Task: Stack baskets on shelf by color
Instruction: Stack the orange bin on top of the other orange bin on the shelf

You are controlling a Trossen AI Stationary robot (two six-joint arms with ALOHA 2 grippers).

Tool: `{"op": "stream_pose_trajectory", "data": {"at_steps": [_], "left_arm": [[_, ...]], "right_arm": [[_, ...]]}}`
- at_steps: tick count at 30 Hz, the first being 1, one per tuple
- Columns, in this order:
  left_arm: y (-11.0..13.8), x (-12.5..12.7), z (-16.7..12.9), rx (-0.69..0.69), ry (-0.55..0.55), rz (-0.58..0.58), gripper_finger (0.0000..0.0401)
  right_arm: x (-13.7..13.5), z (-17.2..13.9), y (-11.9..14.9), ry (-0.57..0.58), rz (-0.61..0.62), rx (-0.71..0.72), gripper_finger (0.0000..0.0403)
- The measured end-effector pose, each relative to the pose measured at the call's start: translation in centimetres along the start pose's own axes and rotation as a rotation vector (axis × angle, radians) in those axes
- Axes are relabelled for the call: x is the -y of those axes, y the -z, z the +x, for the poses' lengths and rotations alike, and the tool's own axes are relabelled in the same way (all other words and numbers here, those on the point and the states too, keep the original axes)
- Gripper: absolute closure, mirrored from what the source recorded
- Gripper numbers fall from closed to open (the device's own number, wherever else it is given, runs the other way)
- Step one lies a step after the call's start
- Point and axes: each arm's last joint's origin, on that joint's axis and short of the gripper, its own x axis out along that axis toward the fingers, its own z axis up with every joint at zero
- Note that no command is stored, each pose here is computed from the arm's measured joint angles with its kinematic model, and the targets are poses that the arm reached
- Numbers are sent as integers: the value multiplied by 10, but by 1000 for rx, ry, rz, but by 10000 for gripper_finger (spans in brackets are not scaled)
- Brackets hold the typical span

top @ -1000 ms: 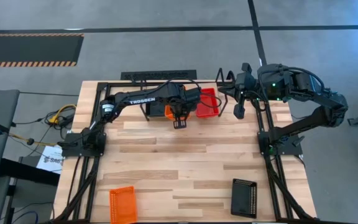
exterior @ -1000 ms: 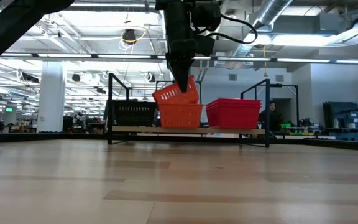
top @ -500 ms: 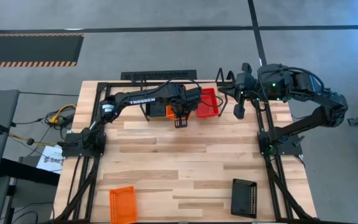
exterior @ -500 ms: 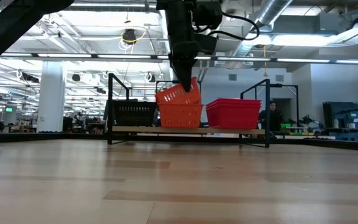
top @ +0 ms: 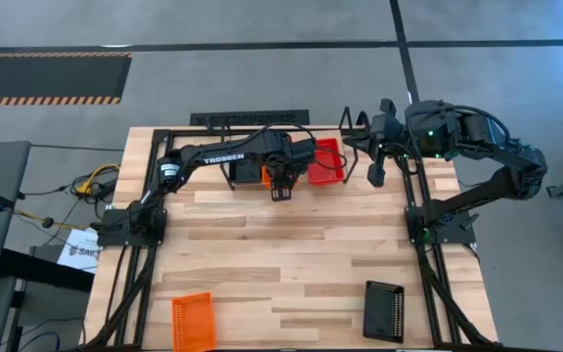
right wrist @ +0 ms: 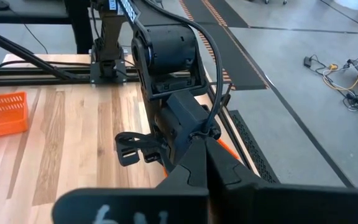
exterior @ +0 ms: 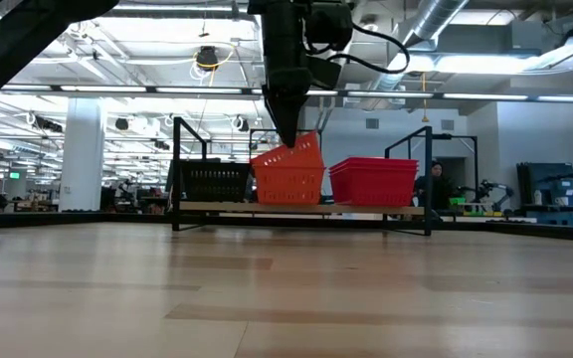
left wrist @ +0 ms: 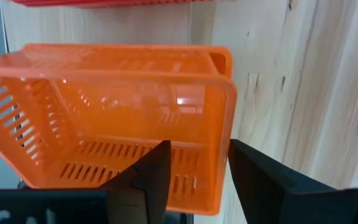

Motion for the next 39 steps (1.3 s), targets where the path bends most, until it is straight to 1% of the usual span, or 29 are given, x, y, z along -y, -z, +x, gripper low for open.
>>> {"op": "stream_pose_trajectory", "data": {"at_steps": [6, 15, 21, 23, 26, 30, 33, 37, 39], "left_arm": [[0, 0, 0, 0, 0, 13, 250], [-5, 0, 0, 51, -6, 5, 250], [-6, 1, -1, 60, -5, -32, 250], [-4, 1, -5, 47, -2, -58, 250], [-3, -2, -22, 61, -3, -98, 250], [-5, -4, -50, 126, -5, -131, 250], [-11, -4, -67, 256, -15, -141, 250], [-20, -5, -73, 381, -24, -164, 250], [-21, -6, -72, 386, -29, -167, 250]], "right_arm": [[0, 0, 0, 0, -4, 0, 400], [0, 0, 0, 0, -4, 0, 400], [0, 0, 0, 0, -4, 0, 400], [0, 0, 0, 0, -4, 0, 400], [0, 0, 0, 0, -4, 0, 400], [0, 0, 0, 0, -4, 0, 400], [0, 0, 0, 0, -4, -1, 400], [0, 0, 0, 0, -5, -3, 400], [0, 0, 0, 0, -5, -4, 400]]}}
